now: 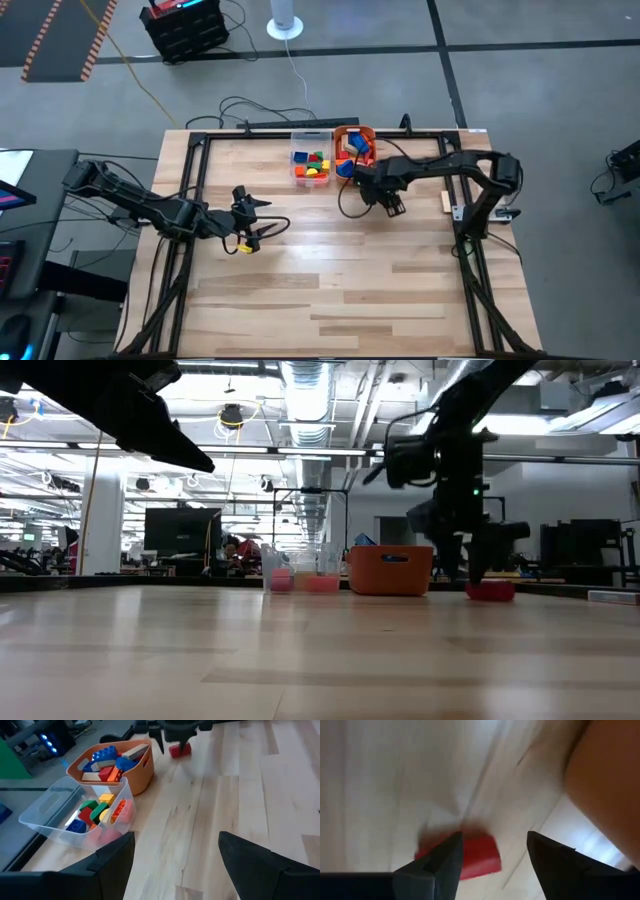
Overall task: Sort blocks by size
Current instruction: Put the red cylindrical block into the orange bin
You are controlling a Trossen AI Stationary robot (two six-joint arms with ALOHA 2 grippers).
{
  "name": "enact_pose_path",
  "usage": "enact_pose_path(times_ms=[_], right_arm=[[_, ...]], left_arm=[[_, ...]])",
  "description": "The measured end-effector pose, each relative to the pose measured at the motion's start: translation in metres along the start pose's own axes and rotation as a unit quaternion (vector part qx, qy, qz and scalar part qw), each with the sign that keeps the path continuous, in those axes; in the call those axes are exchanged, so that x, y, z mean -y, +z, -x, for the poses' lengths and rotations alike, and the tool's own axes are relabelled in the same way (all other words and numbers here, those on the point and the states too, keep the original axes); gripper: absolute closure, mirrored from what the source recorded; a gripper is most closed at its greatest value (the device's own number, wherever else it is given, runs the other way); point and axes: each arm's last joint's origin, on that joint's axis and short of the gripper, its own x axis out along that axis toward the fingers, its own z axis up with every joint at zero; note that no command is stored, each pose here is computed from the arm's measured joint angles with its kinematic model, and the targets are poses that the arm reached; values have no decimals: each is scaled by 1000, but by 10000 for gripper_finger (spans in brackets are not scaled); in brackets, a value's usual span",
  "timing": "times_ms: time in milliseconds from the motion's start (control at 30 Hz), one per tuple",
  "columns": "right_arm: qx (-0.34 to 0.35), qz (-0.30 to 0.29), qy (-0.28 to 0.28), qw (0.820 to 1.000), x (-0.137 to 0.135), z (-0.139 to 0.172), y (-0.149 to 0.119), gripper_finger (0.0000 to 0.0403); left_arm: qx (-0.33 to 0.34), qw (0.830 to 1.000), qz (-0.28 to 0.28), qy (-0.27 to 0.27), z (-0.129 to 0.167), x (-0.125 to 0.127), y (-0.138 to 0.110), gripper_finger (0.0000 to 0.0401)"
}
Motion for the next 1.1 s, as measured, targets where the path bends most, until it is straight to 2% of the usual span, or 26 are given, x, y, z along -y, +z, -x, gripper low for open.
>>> enact_pose_path(times_ms=[100,167,267,367,400,433,500,533,567,633,767,933,1000,1100], right_arm=[[-12,22,9,1000,3,-6,-1,158],[-15,17,6,1000,5,-3,-1,164],[16,-37,-13,999,13,11,3,172],[35,-132,-18,990,17,23,0,174],[33,-197,-15,980,20,23,-3,174],[30,-281,-10,959,24,22,-8,174],[15,-443,26,896,31,18,-19,174],[-3,-485,46,873,31,15,-26,174],[-27,-508,58,859,29,11,-32,173],[-70,-525,55,847,22,4,-41,171],[-110,-547,41,829,17,-9,-54,164],[-124,-583,69,800,21,-28,-73,160],[-121,-592,76,793,24,-33,-78,160],[-104,-593,74,795,26,-34,-77,160]], left_arm=[[-2,1000,0,3,-1,-1,0,121],[-4,1000,-1,4,-1,-1,-1,121],[-2,1000,1,3,-1,-1,0,121],[-1,1000,4,4,-1,-1,0,121],[-1,1000,7,4,-1,-1,0,121],[-2,1000,9,3,-1,-1,0,121],[-4,1000,12,4,-1,-1,-1,121],[-5,1000,12,4,-1,-1,-1,121],[-5,1000,12,4,-1,-1,-1,121],[-5,1000,12,4,-1,-1,-1,121],[-18,1000,9,-2,1,1,-4,121],[-21,1000,6,-6,2,2,-5,121],[-21,1000,5,-6,2,2,-5,121],[-21,1000,4,-6,2,2,-5,121]])
